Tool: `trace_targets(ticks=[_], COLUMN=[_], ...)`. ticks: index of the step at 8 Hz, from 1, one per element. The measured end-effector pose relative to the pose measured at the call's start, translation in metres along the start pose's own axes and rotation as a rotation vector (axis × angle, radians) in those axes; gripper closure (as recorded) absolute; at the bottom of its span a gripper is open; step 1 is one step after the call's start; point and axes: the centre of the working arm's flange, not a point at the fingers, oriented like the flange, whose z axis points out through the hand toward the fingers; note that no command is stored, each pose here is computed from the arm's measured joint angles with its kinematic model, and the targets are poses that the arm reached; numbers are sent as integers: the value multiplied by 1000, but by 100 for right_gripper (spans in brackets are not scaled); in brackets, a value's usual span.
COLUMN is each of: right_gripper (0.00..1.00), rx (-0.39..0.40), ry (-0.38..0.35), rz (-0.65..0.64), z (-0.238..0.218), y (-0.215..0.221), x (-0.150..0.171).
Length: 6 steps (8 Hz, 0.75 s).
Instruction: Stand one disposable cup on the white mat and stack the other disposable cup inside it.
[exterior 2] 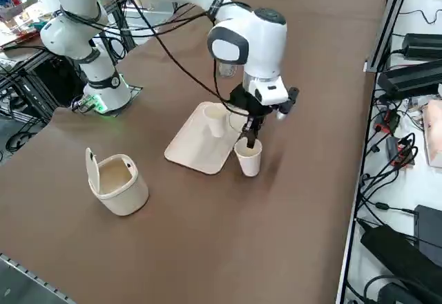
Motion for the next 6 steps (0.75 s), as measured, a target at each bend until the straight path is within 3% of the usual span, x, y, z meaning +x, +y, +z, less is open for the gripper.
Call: trace_targets(ticks=[3,6], right_gripper=[98,98], rx=[11,25], ry=[-51,-157], rz=[26,87], z=[-92,-165], y=[8,-51], x=[-21,-65])
